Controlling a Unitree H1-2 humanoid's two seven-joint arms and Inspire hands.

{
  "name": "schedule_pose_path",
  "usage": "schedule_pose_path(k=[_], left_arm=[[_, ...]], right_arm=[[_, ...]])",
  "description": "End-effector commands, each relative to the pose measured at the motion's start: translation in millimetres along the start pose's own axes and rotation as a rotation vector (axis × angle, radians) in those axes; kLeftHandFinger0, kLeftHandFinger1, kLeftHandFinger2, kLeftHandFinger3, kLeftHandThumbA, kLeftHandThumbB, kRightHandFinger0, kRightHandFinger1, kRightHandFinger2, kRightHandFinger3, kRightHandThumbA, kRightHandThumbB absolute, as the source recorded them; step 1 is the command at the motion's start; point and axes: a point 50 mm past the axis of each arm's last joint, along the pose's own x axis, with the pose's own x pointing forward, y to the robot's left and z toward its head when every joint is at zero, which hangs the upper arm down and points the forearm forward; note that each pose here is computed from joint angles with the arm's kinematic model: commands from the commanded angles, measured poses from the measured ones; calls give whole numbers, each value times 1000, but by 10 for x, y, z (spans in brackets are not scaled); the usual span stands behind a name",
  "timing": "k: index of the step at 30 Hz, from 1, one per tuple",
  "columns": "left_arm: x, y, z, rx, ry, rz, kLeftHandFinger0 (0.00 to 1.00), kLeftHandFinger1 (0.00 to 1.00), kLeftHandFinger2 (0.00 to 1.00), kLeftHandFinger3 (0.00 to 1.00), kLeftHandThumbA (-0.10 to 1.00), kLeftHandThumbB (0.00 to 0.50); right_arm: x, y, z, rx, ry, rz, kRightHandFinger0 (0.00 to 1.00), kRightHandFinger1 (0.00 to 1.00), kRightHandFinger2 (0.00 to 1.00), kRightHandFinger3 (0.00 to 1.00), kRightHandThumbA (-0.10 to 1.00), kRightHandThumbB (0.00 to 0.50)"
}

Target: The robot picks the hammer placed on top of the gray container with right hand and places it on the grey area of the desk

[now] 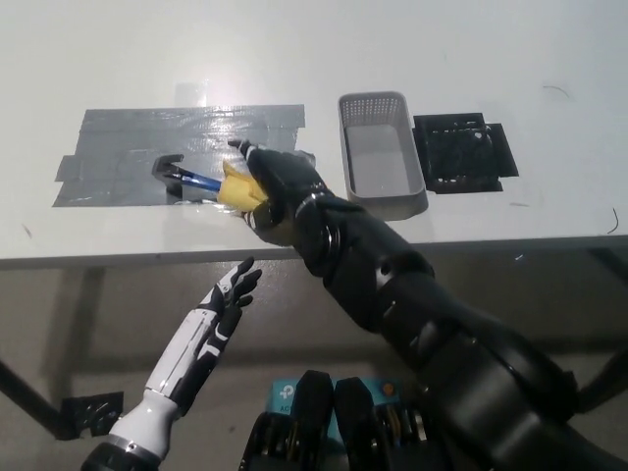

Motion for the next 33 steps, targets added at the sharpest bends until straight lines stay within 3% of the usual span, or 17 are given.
schedule_pose_path(k=[1, 10, 15, 19, 20, 21, 24, 26, 29, 33], left_arm=[[27, 44, 107, 30, -41, -12, 1000, 1000, 1000, 1000, 988, 164], [-55, 26, 90, 6, -31, 5, 1000, 1000, 1000, 1000, 976, 155], [-98, 30, 60, -7, -35, 17, 1000, 1000, 1000, 1000, 971, 150], [-108, 11, 46, -16, -36, 23, 1000, 1000, 1000, 1000, 983, 145], [-140, 4, 39, -16, -32, 24, 1000, 1000, 1000, 1000, 986, 144], [-142, 6, 46, -20, -31, 26, 1000, 1000, 1000, 1000, 988, 148], [-210, -10, 16, -34, -20, 39, 1000, 1000, 1000, 1000, 991, 141], [-216, 0, 6, -31, -19, 44, 1000, 1000, 1000, 1000, 995, 137], [-171, 66, 18, -31, -24, 64, 1000, 1000, 1000, 1000, 1000, 170], [-102, 147, 46, -11, -38, 89, 1000, 1000, 1000, 1000, 1000, 170]], right_arm=[[79, -428, 312, 15, -90, -46, 1000, 1000, 1000, 1000, 974, 500], [93, -813, 667, 81, -228, -124, 1000, 1000, 1000, 1000, 1000, 500], [45, -1407, 1053, 172, -358, -219, 1000, 1000, 1000, 1000, 930, 500], [-101, -2046, 1257, 146, -461, -349, 1000, 1000, 1000, 1000, 983, 500], [-135, -2117, 1267, 142, -490, -374, 1000, 1000, 1000, 1000, 988, 500], [-214, -2274, 1267, 174, -535, -391, 1000, 1000, 1000, 1000, 912, 493], [-541, -2569, 1164, 131, -590, -447, 1000, 1000, 1000, 1000, 994, 493], [-770, -2704, 1071, 122, -638, -478, 1000, 1000, 1000, 1000, 1000, 488], [-1279, -2993, 918, 119, -736, -523, 1000, 1000, 1000, 1000, 1000, 486], [-2058, -3163, 682, 87, -818, -569, 1000, 1000, 1000, 1000, 992, 453]])
